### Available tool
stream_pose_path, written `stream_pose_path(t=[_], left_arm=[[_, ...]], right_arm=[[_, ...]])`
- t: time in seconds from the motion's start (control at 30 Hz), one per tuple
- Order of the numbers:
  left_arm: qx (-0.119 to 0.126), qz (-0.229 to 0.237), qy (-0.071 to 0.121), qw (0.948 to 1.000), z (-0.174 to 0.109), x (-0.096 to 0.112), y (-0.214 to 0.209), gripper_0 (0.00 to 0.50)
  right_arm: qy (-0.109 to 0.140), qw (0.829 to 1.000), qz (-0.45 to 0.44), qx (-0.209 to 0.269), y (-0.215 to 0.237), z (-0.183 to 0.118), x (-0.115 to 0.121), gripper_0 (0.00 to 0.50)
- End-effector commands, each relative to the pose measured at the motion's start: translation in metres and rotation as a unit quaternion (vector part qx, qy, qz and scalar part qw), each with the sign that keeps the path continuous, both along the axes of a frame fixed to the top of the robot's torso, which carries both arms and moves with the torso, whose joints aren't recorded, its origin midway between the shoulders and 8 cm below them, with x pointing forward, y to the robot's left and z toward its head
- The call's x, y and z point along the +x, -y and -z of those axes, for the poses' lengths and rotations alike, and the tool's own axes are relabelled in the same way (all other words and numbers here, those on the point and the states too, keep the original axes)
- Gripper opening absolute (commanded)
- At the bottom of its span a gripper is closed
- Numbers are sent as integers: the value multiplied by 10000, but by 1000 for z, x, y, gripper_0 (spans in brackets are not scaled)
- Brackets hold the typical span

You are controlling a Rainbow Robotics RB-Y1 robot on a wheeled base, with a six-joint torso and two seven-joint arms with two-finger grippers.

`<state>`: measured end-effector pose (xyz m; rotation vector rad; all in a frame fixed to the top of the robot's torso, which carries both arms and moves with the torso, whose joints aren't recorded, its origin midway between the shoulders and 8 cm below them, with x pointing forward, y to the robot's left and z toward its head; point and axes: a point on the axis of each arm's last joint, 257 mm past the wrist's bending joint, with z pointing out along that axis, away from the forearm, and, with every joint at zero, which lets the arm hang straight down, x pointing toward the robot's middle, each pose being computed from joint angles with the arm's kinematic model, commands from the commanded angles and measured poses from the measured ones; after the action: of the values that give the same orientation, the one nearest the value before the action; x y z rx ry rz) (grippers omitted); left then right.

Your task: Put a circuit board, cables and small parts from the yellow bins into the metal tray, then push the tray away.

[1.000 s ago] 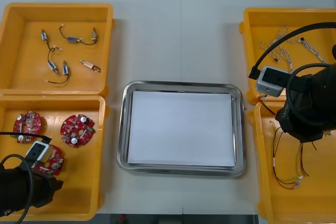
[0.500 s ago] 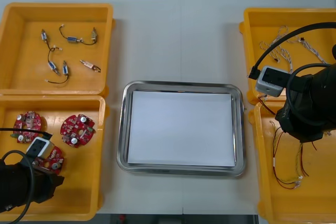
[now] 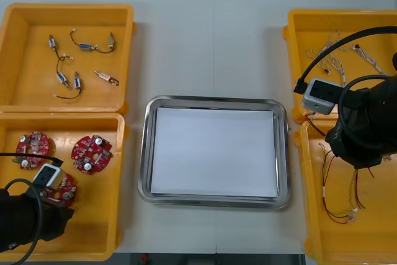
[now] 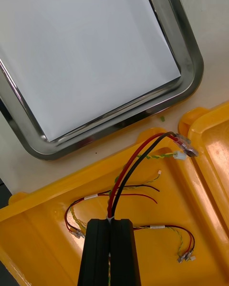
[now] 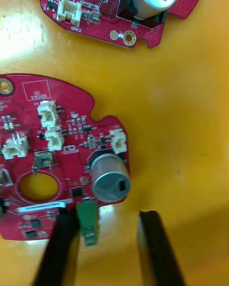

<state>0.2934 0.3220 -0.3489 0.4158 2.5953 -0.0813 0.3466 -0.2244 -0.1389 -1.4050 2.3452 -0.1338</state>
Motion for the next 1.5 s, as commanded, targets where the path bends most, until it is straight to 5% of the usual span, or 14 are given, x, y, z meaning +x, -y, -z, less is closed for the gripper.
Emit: stream_pose_path(t=[0.03,0.8,1.5], left_arm=[[274,364,131,9989,-2,6,-5,0],[193,291,112,9993,-16,14,-9,0],[393,-11,-249,9989,-111,11,-8,0]], right_arm=[[173,9997,109,-142,4,-11,1,0],[182,9997,96,-139,4,-11,1,0],[185,9997,96,-137,3,-12,0,0]])
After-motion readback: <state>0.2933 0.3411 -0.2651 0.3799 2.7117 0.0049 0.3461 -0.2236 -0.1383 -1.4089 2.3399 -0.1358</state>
